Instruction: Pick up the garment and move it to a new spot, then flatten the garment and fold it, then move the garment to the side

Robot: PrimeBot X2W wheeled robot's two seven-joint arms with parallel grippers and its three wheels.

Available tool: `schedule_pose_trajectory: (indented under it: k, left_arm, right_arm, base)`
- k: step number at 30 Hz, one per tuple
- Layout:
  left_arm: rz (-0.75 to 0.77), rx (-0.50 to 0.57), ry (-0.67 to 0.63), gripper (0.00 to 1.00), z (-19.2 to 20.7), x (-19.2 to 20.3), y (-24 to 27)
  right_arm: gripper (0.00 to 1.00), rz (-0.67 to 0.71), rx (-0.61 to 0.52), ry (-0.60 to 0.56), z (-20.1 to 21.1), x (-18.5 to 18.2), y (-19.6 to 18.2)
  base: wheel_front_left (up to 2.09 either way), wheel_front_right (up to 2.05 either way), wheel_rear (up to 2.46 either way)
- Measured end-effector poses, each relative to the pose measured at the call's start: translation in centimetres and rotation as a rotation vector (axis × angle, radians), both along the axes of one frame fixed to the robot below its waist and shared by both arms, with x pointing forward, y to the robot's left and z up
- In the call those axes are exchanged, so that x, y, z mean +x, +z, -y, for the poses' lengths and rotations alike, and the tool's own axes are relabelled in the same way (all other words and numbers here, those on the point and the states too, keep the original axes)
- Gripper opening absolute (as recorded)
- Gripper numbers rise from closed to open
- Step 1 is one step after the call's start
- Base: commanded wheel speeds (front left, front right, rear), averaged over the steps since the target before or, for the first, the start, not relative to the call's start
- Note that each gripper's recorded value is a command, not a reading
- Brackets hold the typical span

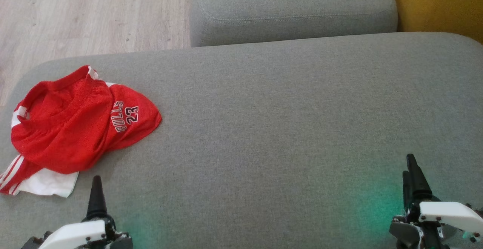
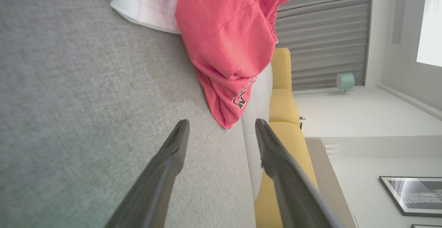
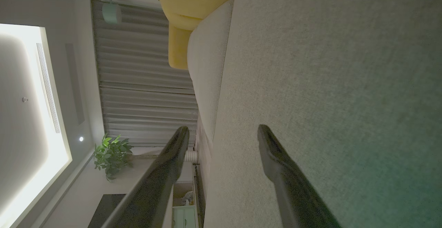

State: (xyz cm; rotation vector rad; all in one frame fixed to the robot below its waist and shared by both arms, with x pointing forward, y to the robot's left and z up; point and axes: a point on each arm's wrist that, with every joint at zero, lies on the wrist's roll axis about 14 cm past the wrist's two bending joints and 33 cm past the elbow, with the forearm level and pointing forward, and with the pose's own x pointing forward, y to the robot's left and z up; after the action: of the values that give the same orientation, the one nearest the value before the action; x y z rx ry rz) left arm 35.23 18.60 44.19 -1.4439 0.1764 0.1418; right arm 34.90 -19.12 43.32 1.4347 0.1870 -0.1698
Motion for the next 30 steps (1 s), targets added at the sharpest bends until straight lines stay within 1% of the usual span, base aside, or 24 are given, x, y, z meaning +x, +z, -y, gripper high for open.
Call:
schedule_pose_trajectory:
  k: [3,15,16,24,25,30]
  left_arm:
    - [0.004,0.029,-0.007,1.00,0.0,0.1,0.2]
    - [0.007,0.221,-0.061,1.00,1.0,0.4,1.0]
    - [0.009,0.245,-0.065,1.00,1.2,0.4,1.1]
    - [0.018,0.350,-0.075,1.00,1.3,0.6,1.6]
    - [0.018,0.350,-0.075,1.00,1.3,0.6,1.6]
    - [0.023,0.412,-0.083,1.00,1.5,0.6,1.8]
  right_arm:
    - [1.00,0.004,-0.031,0.007,-0.1,0.1,0.1]
    - [1.00,0.028,-0.201,0.085,-1.6,0.4,0.8]
    - [1.00,0.030,-0.233,0.101,-1.9,0.4,0.9]
    - [1.00,0.056,-0.356,0.170,-3.5,1.0,1.4]
    - [1.00,0.056,-0.356,0.170,-3.5,1.0,1.4]
    - [1.00,0.069,-0.424,0.201,-4.2,1.0,1.5]
  base:
    - [0.00,0.00,0.00]
    - [0.00,0.00,0.00]
    - [0.00,0.00,0.00]
    - [0.00,0.00,0.00]
    - [0.00,0.00,0.00]
    - [0.00,0.00,0.00]
